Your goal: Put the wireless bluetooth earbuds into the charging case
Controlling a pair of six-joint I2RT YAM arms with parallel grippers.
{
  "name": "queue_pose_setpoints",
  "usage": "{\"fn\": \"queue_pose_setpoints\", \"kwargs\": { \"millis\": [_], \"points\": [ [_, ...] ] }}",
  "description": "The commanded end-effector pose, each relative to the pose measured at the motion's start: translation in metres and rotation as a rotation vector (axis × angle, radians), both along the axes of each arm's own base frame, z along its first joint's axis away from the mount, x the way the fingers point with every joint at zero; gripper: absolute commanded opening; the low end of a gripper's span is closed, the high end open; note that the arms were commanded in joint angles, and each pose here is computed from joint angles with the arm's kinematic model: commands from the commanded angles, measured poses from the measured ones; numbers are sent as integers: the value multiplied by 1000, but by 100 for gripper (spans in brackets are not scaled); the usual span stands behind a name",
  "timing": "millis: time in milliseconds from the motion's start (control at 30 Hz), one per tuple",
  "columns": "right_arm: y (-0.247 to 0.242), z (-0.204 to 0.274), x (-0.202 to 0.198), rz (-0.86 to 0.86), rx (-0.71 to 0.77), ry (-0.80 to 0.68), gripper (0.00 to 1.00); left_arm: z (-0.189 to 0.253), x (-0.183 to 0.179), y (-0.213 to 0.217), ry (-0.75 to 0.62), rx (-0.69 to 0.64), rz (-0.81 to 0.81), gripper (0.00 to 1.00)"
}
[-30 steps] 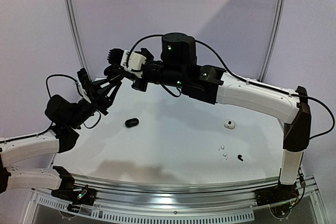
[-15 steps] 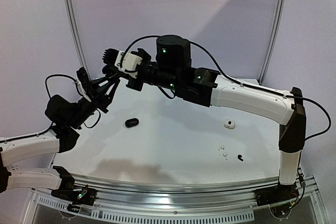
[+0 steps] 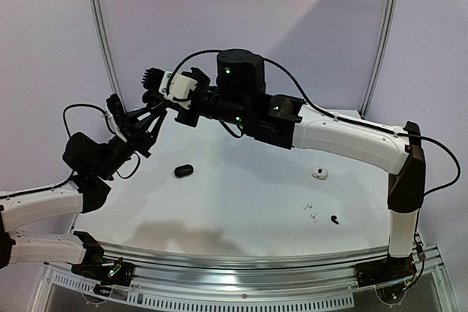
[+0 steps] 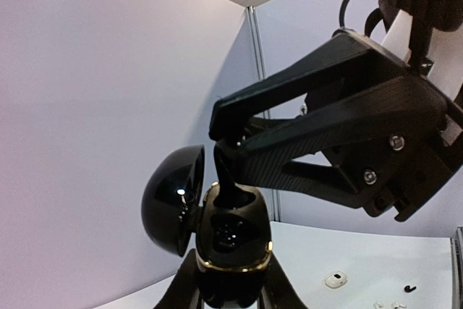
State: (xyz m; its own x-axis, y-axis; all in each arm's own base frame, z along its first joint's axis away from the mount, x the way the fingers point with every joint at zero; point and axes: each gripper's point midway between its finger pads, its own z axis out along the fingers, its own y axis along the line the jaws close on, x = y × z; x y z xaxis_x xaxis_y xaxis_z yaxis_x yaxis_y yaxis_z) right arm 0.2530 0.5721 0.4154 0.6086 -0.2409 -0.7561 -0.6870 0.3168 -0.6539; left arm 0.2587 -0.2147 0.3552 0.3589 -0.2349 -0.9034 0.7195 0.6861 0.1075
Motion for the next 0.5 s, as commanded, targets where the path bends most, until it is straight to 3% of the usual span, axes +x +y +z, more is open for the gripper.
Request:
{"fn": "queue_pose_setpoints", "kwargs": {
  "millis": [0, 467],
  "points": [
    [3, -38, 21, -68, -93, 40, 14, 28, -21, 1, -120, -56, -39, 0],
    [3, -39, 20, -67, -96, 42, 17, 28, -22, 1, -116, -58, -42, 0]
  ]
}}
